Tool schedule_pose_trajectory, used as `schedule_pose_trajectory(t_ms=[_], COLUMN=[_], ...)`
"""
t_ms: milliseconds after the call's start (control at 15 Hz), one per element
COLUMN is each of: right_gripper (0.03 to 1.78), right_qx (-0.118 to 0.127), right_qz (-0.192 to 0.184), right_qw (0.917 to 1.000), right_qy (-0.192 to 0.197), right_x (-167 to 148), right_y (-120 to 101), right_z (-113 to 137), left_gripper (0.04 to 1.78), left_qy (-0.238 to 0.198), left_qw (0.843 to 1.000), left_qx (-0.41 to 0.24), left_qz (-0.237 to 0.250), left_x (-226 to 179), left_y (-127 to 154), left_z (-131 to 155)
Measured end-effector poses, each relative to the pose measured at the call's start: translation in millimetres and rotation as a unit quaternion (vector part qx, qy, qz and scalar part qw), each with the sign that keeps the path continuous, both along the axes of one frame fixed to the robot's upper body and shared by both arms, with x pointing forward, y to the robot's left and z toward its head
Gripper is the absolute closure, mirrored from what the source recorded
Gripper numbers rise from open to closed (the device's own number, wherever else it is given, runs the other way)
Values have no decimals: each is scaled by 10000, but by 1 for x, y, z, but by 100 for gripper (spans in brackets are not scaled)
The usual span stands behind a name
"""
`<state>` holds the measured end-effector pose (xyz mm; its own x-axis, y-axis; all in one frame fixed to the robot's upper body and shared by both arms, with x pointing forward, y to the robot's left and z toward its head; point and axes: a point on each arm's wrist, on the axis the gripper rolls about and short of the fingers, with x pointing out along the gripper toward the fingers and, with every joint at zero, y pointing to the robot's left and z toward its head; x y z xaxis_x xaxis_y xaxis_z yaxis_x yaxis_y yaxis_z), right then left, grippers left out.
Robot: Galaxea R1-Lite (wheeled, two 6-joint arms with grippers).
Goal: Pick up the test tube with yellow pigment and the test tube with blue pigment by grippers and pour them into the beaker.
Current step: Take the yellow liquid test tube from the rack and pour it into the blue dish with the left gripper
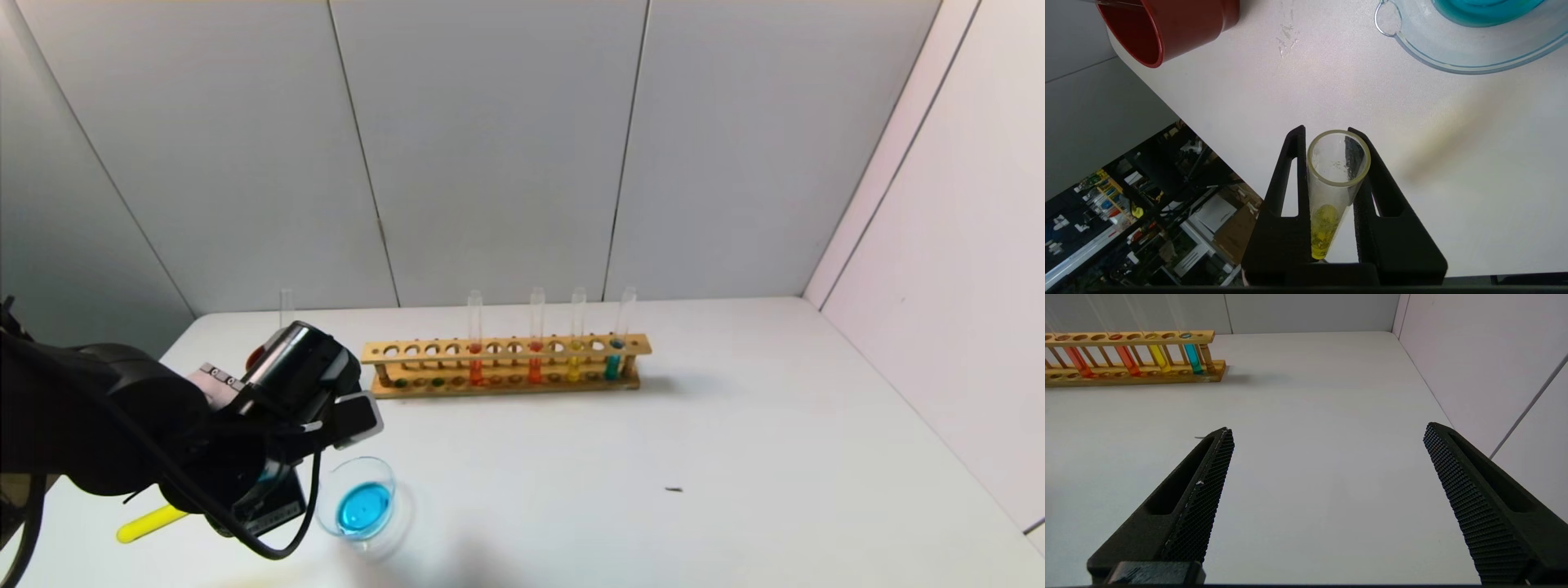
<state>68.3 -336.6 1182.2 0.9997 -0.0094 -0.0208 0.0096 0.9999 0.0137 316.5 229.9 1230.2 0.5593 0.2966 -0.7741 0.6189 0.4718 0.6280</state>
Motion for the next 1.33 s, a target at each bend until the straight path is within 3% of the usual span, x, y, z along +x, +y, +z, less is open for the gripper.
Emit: schedule_pose_trajectory(t_ms=[867,1333], right_gripper=[11,11], right_qx=[0,-2], right_qz=[0,0], right_qw=[10000,10000], right_qy=[0,2], right_x=[0,0], right_y=[0,0], right_z=[0,0], left_gripper=[148,148], left_qy=[1048,1295], left_qw=[9893,9823], left_qx=[986,1327], left_qz=[-237,-256], left_x=[17,22], left_y=[-25,-30], left_z=[-21,-31])
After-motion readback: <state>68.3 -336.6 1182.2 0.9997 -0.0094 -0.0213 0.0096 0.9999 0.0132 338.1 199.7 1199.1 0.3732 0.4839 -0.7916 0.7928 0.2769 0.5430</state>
